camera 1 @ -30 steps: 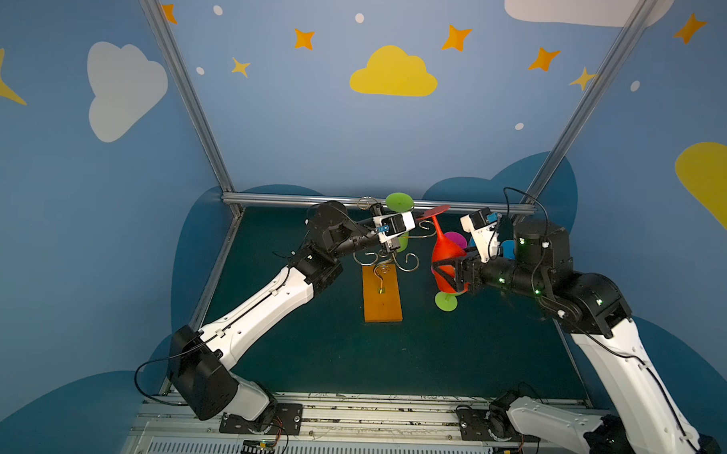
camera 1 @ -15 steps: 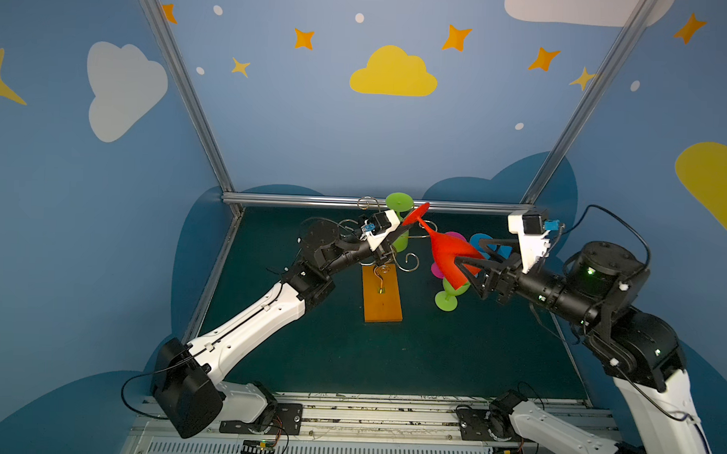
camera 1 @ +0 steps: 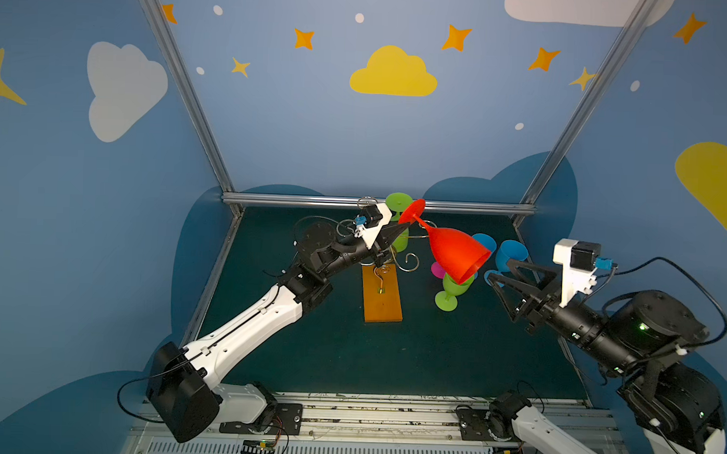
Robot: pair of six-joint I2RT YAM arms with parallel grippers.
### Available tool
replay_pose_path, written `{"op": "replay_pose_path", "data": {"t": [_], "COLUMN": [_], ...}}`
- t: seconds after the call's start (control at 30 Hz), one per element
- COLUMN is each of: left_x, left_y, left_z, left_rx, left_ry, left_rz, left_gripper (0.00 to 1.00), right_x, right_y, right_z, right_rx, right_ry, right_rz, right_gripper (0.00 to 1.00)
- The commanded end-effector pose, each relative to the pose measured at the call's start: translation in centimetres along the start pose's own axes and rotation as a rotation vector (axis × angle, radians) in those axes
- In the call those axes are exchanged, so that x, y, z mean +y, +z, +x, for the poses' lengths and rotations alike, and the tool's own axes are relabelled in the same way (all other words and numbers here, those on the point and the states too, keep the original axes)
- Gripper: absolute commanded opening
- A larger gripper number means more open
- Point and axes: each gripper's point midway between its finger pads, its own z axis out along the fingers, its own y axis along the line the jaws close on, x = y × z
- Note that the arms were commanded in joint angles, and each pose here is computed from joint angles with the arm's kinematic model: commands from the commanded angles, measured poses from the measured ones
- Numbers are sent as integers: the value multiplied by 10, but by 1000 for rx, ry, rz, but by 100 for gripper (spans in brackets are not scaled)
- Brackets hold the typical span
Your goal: Take the wine glass off the wine glass rack
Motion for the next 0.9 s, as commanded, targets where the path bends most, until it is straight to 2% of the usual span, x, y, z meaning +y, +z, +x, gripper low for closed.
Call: {"op": "replay_pose_path", "data": {"t": [0.0,0.33,0.43,0.67,0.87], "left_x": [-3,-11,-13,-11,-3], "left_y": [-5,-6,-6,-3,-2], "left_z": [-24,-25,-23,-20,-19], "left_rx": [-64,-70,-67,-57,-51], "left_ry": [-7,-31,-39,-56,-70], "left_rz": [12,62,78,82,57], "left_gripper": [3,3,3,3,4], "right_x": [-11,-16,-14,-7,-10], "right_y": [6,36,42,46,46], "right_z": [8,0,-3,-7,-8], "right_rx": [22,29,29,27,23], "right_ry": [18,-13,-21,-23,-23], "right_rz": [52,63,47,8,28], "right_gripper": [59,51,39,2,0]}}
